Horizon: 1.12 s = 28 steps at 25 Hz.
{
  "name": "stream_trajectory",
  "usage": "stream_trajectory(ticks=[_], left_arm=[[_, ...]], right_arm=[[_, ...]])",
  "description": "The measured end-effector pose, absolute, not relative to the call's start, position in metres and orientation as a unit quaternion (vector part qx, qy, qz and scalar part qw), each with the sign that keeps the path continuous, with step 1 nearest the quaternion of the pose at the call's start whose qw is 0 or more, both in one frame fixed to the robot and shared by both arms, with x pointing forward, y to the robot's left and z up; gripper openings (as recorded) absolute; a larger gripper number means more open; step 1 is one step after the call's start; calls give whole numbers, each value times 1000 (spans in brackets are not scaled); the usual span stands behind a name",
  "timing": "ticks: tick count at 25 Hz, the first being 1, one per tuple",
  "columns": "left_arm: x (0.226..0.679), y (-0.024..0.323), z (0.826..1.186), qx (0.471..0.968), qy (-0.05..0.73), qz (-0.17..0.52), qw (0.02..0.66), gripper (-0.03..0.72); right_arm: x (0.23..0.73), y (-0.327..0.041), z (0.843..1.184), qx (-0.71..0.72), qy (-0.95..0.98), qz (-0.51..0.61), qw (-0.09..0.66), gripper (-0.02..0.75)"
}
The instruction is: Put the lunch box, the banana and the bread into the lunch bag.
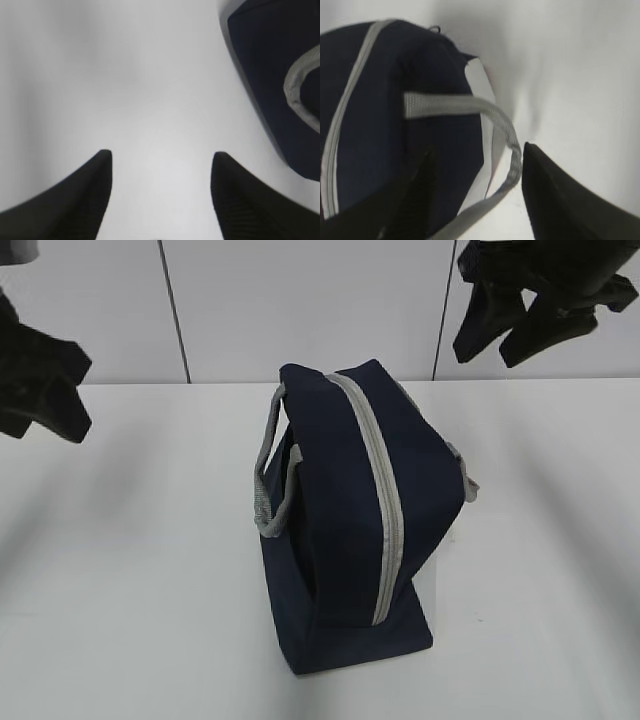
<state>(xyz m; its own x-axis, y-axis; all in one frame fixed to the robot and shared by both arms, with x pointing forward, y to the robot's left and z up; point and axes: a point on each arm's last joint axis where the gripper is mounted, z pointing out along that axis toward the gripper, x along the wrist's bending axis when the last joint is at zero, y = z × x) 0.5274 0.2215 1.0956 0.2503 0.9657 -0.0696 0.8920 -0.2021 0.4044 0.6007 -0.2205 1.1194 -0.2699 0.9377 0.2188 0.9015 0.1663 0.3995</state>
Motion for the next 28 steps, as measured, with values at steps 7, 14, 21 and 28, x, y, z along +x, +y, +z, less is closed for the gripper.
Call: stream_trajectory(ticks=[7,14,21,28], left_arm=[[470,236,1097,763,601,118,206,433],[415,251,1106,755,592,145,242,431],[359,265,1095,743,597,155,261,424],[320,275,1065,741,602,149,256,424]], right_arm=[[520,-223,1120,590,764,251,72,404],[450,-238,1104,591,760,256,82,404],[382,-253,1094,580,755,282,118,404],[320,-267,1082,561,747,318,163,405]])
